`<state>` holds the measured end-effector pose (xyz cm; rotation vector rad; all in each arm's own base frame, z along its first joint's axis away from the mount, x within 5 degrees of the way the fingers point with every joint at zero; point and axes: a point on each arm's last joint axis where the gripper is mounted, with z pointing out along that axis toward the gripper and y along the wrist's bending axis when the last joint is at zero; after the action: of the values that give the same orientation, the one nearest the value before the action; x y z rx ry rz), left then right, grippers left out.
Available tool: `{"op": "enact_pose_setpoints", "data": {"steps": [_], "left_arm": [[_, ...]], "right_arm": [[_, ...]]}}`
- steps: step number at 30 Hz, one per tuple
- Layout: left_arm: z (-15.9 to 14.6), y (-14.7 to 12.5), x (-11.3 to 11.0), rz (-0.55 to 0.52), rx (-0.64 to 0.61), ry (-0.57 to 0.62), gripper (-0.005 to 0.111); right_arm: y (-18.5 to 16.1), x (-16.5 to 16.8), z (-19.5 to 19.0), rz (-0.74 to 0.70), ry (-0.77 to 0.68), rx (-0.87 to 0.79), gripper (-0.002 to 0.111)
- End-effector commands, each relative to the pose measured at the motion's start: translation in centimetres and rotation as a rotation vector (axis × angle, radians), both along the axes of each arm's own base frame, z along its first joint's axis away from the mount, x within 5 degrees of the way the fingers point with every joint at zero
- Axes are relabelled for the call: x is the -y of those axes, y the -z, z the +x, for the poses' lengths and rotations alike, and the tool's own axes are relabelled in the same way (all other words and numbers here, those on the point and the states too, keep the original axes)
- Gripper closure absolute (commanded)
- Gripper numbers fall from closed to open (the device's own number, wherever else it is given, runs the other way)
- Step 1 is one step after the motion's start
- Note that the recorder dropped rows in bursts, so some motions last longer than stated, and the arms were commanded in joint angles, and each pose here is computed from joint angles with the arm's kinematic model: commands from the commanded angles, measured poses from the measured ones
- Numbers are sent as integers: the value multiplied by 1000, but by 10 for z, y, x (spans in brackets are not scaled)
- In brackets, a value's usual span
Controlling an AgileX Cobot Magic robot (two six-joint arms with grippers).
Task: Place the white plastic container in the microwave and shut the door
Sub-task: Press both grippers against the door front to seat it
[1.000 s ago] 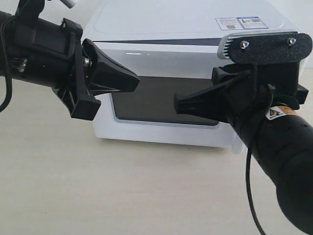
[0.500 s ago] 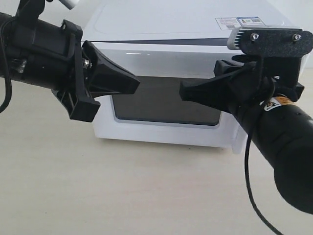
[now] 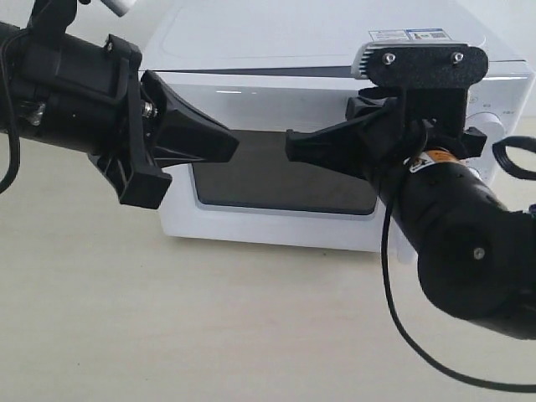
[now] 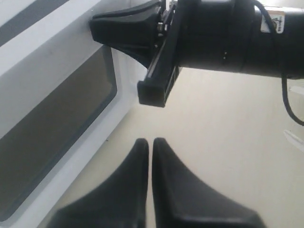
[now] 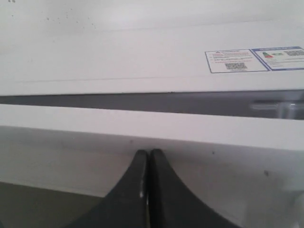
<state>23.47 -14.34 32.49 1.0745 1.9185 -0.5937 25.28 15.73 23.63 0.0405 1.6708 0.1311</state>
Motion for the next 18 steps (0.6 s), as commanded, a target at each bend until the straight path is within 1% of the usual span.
{"op": "enact_pose_setpoints", "data": {"steps": [1, 5, 10, 18], "left_arm": [[-1, -1, 0, -6, 0, -11, 103], [-1, -1, 0, -5, 4, -11, 103], [-1, -1, 0, -5, 4, -11, 103], [-1, -1, 0, -4, 4, -9, 103]], "right_arm": [[-3, 9, 11, 8, 34, -18, 108], [3, 14, 16, -7, 45, -45, 108], [12, 8, 26, -41, 48, -37, 108], [1, 2, 35, -59, 58, 6, 108]]}}
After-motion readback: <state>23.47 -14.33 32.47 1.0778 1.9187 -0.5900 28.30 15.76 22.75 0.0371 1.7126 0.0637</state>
